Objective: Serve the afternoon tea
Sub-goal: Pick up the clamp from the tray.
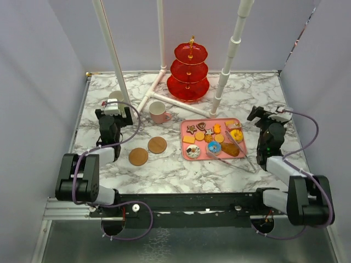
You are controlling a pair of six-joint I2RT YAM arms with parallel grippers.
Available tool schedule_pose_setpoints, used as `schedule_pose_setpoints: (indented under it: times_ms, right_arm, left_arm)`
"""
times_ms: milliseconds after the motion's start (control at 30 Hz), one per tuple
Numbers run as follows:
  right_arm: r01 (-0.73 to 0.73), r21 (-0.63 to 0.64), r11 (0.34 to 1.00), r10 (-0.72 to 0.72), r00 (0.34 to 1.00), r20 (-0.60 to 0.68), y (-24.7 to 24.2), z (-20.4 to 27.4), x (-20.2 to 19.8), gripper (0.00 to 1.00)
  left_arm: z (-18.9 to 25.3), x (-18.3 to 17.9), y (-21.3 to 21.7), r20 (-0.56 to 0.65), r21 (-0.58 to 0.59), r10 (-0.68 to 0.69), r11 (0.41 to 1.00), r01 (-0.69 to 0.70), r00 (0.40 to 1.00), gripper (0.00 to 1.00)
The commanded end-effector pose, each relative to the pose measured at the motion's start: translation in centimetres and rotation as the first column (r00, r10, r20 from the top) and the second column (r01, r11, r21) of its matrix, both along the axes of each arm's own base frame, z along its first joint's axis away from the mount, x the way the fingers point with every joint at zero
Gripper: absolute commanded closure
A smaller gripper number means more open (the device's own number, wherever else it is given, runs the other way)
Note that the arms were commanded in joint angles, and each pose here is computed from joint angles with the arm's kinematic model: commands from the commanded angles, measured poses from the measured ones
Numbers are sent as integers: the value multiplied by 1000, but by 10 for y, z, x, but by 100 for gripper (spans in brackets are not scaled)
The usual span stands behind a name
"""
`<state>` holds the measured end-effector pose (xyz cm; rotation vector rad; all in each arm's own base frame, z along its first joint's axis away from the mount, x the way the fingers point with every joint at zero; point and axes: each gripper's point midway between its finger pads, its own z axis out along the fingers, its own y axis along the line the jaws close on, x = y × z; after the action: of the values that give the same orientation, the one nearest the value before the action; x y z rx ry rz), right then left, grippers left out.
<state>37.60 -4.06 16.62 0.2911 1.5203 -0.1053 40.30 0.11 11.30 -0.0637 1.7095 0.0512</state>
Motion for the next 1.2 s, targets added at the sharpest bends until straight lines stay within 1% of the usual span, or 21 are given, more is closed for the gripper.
schedule_pose_setpoints:
  times_ms: [0,33,67,100,133,167,233,267,300,367,433,467,533,633,767,833,900,1000,1033,1067,1167]
  right_arm:
    - [82,334,939,-100,994,39,-2,22,-14,0]
    - [66,397,915,-98,993,61,2,30,-16,0]
    - [69,462,884,-105,993,52,4,32,-19,0]
    - [95,530,843,-136,990,39,3,33,-22,0]
    - [112,566,817,-157,987,31,1,34,-23,0]
    - [98,548,830,-135,990,29,4,37,-22,0]
    - [26,472,881,-39,999,18,16,45,-18,0]
    - [4,455,891,-3,1000,-2,21,46,-16,0]
    - [-14,436,900,36,998,-42,27,45,-16,0]
    - [-33,395,918,105,981,-161,36,38,-15,0]
    - [-33,362,932,144,947,-286,41,23,-21,0]
    - [-56,341,938,177,925,-335,50,17,-25,1]
    - [-64,288,956,187,885,-427,59,3,-37,3]
    - [-106,213,971,205,825,-526,80,-13,-52,8]
    - [-150,129,980,198,735,-648,111,-39,-68,10]
    - [-145,104,984,177,715,-676,114,-48,-72,10]
    - [-144,92,985,168,712,-681,114,-52,-69,12]
    - [-166,97,981,187,704,-685,120,-57,-62,18]
    - [-178,98,979,196,694,-693,123,-60,-60,21]
    - [-189,97,977,202,686,-699,125,-63,-57,25]
    - [-227,95,969,224,652,-724,133,-73,-49,45]
  left_arm:
    - [3,-12,14,-167,49,40,998,-32,985,1]
    - [5,-16,16,-188,45,41,998,-33,981,1]
    - [6,-19,15,-209,36,26,999,-19,978,1]
    - [6,-23,11,-235,25,7,1000,-1,972,1]
    - [8,-25,12,-256,14,-5,1000,9,967,1]
    - [8,-29,12,-284,4,-17,1000,19,959,1]
    - [11,-34,6,-332,-15,-53,999,50,942,1]
    - [12,-38,-2,-356,-39,-96,995,88,930,1]
    - [14,-40,-7,-369,-55,-124,992,111,921,1]
    - [15,-48,-17,-405,-84,-183,983,163,896,1]
    - [16,-54,-25,-428,-104,-236,972,212,872,1]
    - [15,-58,-28,-448,-113,-257,967,231,856,1]
    - [19,-60,-33,-464,-118,-291,956,267,837,1]
    - [21,-62,-37,-491,-120,-318,947,299,811,1]
    - [25,-60,-41,-505,-115,-338,938,327,794,1]
    - [28,-59,-42,-499,-109,-344,935,337,795,1]
    - [31,-56,-42,-495,-107,-348,934,341,796,1]
    - [34,-52,-43,-495,-111,-350,933,341,796,1]
    - [35,-52,-43,-496,-116,-351,933,340,794,1]
    - [35,-52,-53,-501,-123,-373,924,363,781,1]
    - [35,-52,-60,-510,-133,-388,917,376,767,1]
